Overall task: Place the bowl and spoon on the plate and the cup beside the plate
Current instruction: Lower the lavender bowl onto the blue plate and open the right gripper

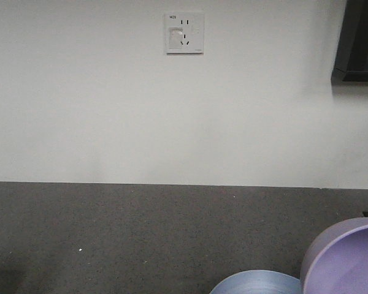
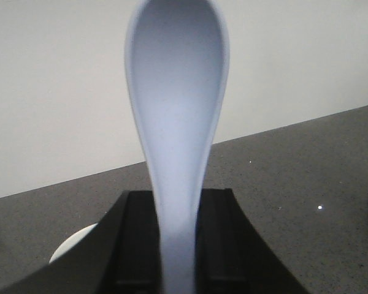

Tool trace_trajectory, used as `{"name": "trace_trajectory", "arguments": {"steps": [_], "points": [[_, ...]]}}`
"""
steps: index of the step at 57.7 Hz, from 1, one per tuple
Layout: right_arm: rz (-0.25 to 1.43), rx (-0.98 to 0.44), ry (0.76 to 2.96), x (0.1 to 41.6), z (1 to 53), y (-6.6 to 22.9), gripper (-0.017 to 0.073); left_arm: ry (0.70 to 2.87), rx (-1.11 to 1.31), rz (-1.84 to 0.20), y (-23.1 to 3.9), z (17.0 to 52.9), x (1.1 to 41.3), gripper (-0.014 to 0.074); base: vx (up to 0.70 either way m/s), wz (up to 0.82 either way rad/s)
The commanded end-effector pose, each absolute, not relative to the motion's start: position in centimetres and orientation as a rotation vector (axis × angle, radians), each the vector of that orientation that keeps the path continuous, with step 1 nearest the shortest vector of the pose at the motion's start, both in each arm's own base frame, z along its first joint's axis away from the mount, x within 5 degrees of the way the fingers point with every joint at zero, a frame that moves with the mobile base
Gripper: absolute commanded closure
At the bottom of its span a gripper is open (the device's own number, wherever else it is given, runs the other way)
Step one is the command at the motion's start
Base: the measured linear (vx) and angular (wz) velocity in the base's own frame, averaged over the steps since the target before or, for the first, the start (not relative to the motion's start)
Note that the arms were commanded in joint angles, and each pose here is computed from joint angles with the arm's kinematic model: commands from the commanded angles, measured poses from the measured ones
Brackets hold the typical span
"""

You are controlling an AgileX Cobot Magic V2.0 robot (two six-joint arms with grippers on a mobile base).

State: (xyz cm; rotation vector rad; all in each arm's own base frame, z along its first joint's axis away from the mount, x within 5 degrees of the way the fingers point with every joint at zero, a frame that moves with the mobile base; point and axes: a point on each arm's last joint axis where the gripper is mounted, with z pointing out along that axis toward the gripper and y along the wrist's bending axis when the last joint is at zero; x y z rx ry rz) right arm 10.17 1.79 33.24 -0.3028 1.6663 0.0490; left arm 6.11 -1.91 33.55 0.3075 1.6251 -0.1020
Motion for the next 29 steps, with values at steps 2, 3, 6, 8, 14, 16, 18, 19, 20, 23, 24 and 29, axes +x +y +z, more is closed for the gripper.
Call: {"name": "trace_trajectory", "arguments": {"steps": [2,3,6,8,14,16,18,19,20,23,24,29], "points": [[0.031,-0.246,1.601,10.22,34.68,1.46,0.0568,1.516,0.262,-0.109,-1.76,35.17,6.1,0.0594,0.0,0.0],[0.031,-0.246,1.601,10.22,34.68,1.46,0.0568,1.513,0.261,-0.109,-1.75,35.2,6.1,0.0594,0.0,0.0],[0.032,-0.245,1.601,10.22,34.68,1.46,0.0568,1.506,0.258,-0.107,-1.73,35.26,6.1,0.0594,0.0,0.0],[0.032,-0.245,1.601,10.22,34.68,1.46,0.0568,1.506,0.258,-0.107,-1.73,35.26,6.1,0.0594,0.0,0.0],[0.031,-0.242,1.599,10.23,34.7,1.44,0.0568,1.507,0.258,-0.107,-1.73,35.25,6.1,0.0594,0.0,0.0],[0.031,-0.242,1.599,10.23,34.7,1.44,0.0568,1.507,0.258,-0.107,-1.73,35.25,6.1,0.0594,0.0,0.0],[0.031,-0.242,1.599,10.23,34.7,1.44,0.0568,1.507,0.258,-0.107,-1.73,35.25,6.1,0.0594,0.0,0.0],[0.033,-0.242,1.6,10.22,34.69,1.45,0.0568,1.507,0.258,-0.107,-1.73,35.25,6.1,0.0594,0.0,0.0],[0.033,-0.242,1.6,10.22,34.69,1.45,0.0568,1.507,0.258,-0.107,-1.73,35.25,6.1,0.0594,0.0,0.0],[0.039,-0.243,1.603,10.22,34.67,1.49,0.0568,1.506,0.258,-0.107,-1.73,35.26,6.1,0.0594,0.0,0.0],[0.042,-0.243,1.604,10.21,34.66,1.5,0.0568,1.504,0.257,-0.107,-1.72,35.28,6.1,0.0594,0.0,0.0],[0.052,-0.252,1.612,10.19,34.57,1.6,0.0568,1.497,0.254,-0.106,-1.71,35.35,6.1,0.0594,0.0,0.0]]}}
